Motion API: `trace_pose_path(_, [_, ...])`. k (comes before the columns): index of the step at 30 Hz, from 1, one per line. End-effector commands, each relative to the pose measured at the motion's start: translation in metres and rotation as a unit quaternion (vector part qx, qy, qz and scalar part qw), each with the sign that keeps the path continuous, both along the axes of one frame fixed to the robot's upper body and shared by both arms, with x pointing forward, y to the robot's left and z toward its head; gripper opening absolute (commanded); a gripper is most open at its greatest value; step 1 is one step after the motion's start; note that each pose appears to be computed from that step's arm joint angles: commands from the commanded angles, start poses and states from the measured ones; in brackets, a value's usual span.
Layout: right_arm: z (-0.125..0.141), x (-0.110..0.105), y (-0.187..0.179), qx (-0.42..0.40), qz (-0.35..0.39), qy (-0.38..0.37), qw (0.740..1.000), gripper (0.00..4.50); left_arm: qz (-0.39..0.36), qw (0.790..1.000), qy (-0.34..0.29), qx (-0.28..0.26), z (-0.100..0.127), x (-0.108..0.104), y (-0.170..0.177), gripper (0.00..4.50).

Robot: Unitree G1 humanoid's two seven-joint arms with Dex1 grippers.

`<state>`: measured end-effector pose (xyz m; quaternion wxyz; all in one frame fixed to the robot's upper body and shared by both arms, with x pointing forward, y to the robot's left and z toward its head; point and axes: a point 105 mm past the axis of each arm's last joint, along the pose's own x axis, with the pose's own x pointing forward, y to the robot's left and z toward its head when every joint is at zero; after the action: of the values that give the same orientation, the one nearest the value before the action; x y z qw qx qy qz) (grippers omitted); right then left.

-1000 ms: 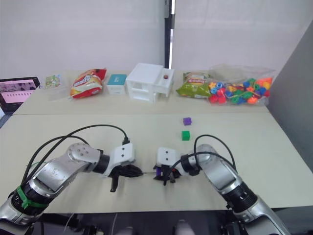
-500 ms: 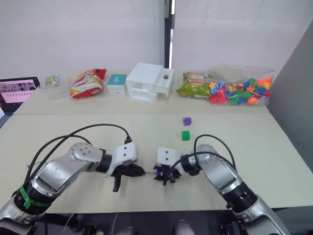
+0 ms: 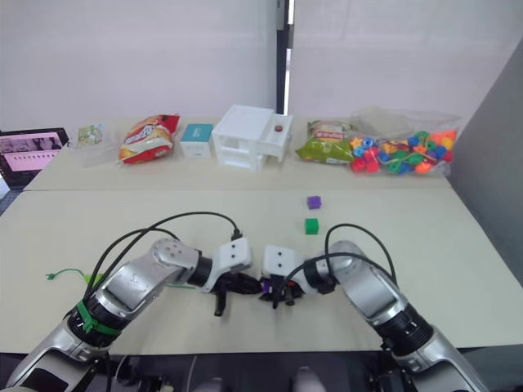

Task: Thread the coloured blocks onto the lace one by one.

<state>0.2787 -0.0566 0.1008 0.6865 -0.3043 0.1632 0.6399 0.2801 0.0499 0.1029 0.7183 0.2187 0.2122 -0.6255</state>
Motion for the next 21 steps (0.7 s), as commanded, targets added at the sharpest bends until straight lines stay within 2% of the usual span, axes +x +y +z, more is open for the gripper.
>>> trace_pose_path(1, [-0.004,-0.007,0.004,0.001,0.009,0.009,1.000,1.19,-0.017,0.998,-0.035,-0.043,0.026,-0.002,0.004,0.69])
trace_pose_path(7, [-0.005,-0.005,0.002,0.001,0.003,0.008,1.000,1.19,0.014,0.996,-0.054,-0.065,0.044,0.005,0.034,2.61])
trace_pose_path(10, [-0.006,-0.004,0.002,0.001,0.002,0.009,1.000,1.19,0.008,0.997,-0.039,-0.067,0.043,-0.001,0.046,2.61])
trace_pose_path(14, [-0.005,-0.004,0.003,0.003,0.002,0.009,1.000,1.19,0.012,0.998,-0.043,-0.035,0.024,-0.002,0.066,2.61])
trace_pose_path(18, [-0.003,-0.004,0.003,0.004,0.001,0.008,1.000,1.19,0.017,0.997,-0.054,-0.043,0.012,0.002,0.061,2.61])
trace_pose_path(21, [-0.002,-0.004,0.003,0.005,0.001,0.008,1.000,1.19,0.008,0.998,-0.062,-0.025,-0.003,0.001,0.059,2.61])
